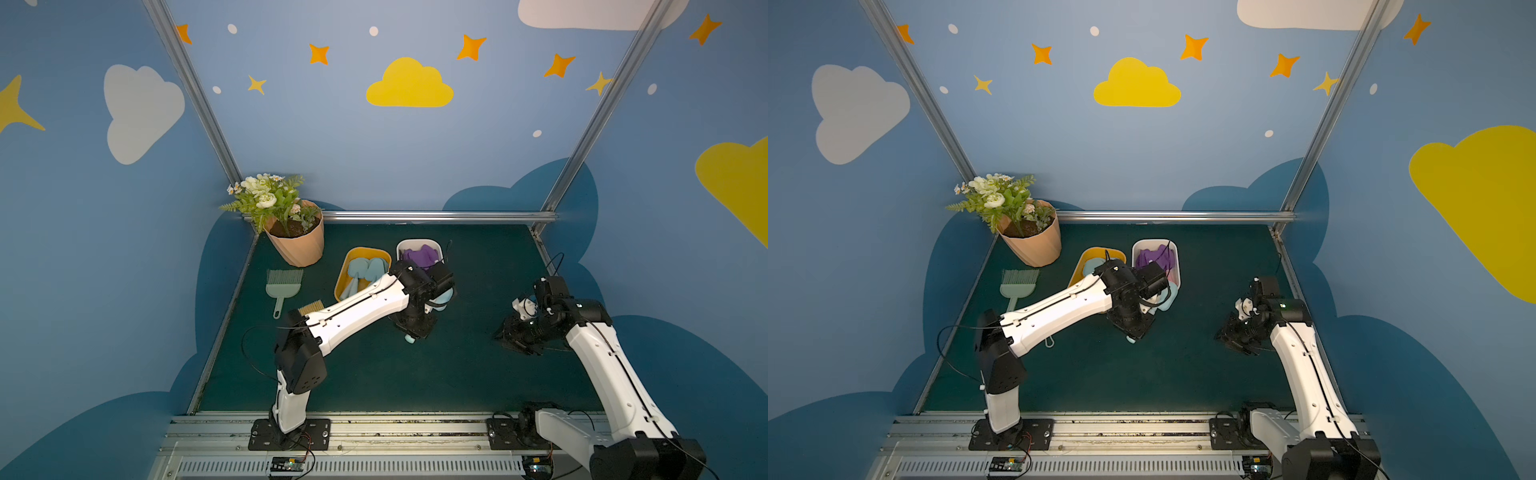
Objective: Sort the small shovels by color and place them into the storage box
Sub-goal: Pick up the shovel from the center of the board, then place the shovel in the storage box.
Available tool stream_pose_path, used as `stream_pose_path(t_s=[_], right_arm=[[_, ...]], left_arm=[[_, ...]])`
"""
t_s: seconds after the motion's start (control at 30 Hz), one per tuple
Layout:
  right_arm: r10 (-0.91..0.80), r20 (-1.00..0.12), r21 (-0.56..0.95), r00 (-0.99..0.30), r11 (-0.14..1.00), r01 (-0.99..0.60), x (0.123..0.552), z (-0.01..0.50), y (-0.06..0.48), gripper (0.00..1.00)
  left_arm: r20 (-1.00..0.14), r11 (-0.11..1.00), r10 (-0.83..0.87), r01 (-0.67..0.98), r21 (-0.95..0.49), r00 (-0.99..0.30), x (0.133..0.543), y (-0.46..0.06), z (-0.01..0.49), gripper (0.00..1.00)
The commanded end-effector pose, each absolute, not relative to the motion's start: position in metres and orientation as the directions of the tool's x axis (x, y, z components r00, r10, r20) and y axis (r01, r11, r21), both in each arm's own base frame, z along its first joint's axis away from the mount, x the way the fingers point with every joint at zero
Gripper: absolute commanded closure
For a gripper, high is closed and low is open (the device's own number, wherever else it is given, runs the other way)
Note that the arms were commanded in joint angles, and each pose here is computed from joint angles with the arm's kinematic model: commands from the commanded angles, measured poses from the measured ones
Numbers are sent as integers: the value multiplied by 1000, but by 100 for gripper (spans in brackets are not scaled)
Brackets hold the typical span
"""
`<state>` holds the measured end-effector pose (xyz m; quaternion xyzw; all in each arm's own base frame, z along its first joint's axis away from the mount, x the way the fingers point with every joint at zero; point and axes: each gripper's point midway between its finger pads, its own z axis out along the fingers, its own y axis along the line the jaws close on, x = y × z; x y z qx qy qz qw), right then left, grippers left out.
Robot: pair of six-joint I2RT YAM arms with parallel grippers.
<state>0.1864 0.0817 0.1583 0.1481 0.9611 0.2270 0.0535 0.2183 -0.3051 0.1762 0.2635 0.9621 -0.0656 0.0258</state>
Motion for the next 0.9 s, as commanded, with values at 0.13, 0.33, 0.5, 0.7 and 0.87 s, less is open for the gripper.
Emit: stream_pose_path(t_s=[0.13, 0.33, 0.5, 0.7, 0.87], right_arm=[[314, -30, 468, -949, 843, 264, 188, 167, 84, 60], [311, -29, 468, -950, 844, 262, 191, 167, 85, 60], [314, -26, 468, -949, 843, 266, 195, 166, 85, 60], [312, -15, 468, -950, 842, 269, 198, 162, 88, 60], [308, -9, 460, -951, 846, 270, 199, 160, 88, 60]], left_arm=[[-151, 916, 331, 356, -187, -932, 259, -255, 197, 98], [-156, 940, 237, 266, -212, -959, 293, -220, 196, 97], [-146, 955, 178, 207, -212, -973, 317, -198, 186, 98], [-99, 970, 148, 164, -180, -984, 341, -183, 158, 98], [-67, 980, 124, 133, -149, -990, 362, -174, 137, 98]])
